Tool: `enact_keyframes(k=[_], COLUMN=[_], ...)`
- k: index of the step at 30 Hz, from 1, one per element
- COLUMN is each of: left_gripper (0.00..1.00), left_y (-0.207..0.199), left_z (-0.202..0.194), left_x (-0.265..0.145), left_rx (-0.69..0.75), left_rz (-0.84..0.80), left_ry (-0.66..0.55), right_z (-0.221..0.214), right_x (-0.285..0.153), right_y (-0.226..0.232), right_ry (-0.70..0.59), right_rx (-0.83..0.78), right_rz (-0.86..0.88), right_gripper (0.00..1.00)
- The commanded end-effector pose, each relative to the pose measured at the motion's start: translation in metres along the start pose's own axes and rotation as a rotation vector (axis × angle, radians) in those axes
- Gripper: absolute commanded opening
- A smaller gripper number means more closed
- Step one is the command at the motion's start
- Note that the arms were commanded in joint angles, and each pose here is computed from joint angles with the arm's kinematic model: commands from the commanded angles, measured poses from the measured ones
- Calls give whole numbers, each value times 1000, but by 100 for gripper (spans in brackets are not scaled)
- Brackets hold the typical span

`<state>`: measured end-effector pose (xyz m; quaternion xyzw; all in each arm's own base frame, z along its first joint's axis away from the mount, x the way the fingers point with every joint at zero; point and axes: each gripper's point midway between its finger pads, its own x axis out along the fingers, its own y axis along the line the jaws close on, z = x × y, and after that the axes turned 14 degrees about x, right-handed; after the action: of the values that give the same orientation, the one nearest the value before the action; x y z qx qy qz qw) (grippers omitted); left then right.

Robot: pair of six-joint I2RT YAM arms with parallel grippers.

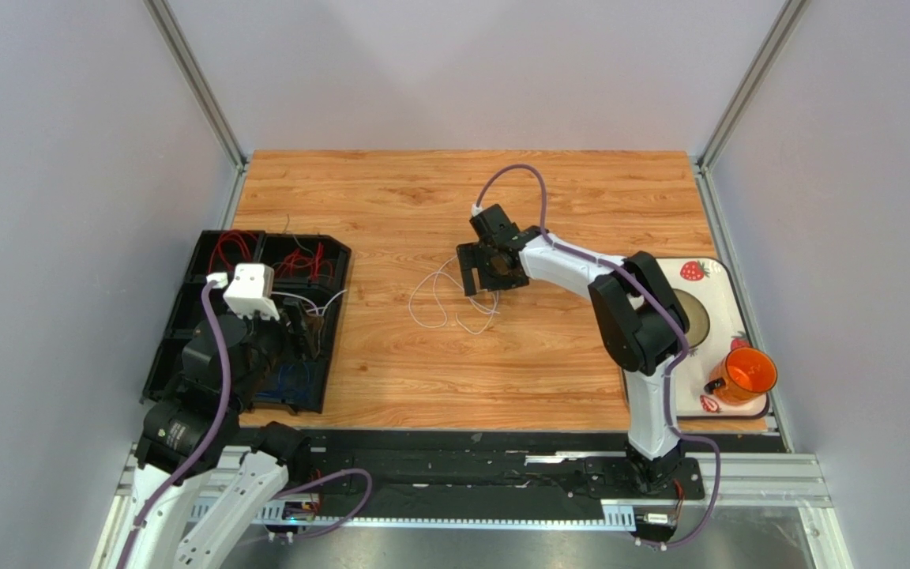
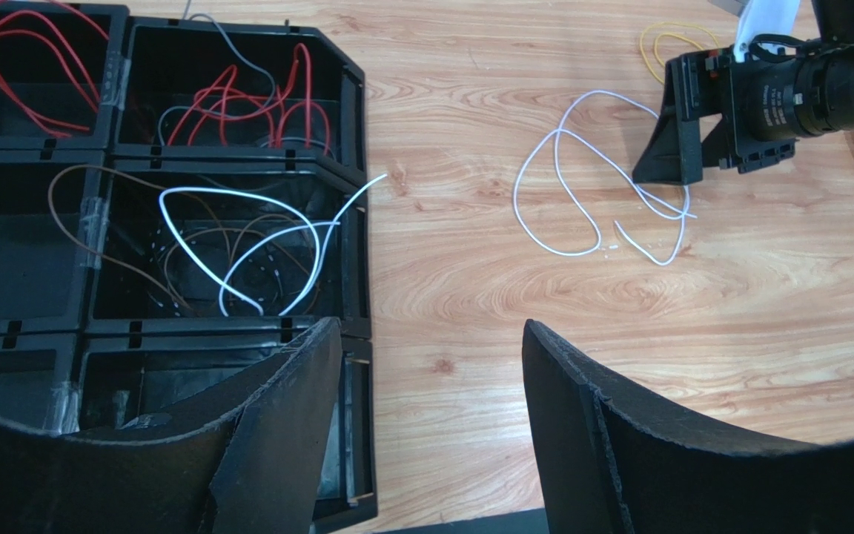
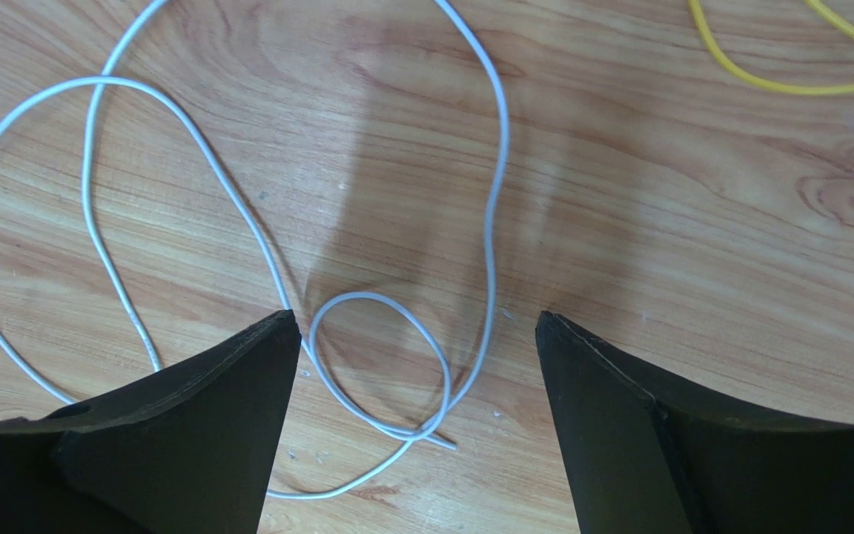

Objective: Untangle the cables

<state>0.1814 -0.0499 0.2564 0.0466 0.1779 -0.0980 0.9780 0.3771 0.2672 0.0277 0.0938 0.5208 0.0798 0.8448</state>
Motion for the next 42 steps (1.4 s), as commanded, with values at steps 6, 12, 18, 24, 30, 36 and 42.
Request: enact_keyframes(k=[6,12,18,24,30,36,42], left_gripper=[69,69,68,68,68,68,68], left_y=[3,2,2,3,3,-4,-47], left_z=[7,6,5,4,4,6,22], left_x=[2,3,5,6,7,15,37], left_rx=[4,6,7,5,6,-65,-281], left_rz=[17,14,18,24,22,15,-140], left_ry=[-31,-25,-16,-11,-1,76,131], right_z=[-5,-10,-15,-16,-6,26,31], right_x=[16,24,33,34,-2,-80,-133], right_y=[33,38,36,40,71,105,110], right_ry=[22,2,4,9,-51,-205,-284], right_rx=[-125,-223,-267,-257,-201,-157,-184], right_rz=[-15,-162,-245,-223,-31,193,299], right_gripper=[80,71,19,0,0,0,0])
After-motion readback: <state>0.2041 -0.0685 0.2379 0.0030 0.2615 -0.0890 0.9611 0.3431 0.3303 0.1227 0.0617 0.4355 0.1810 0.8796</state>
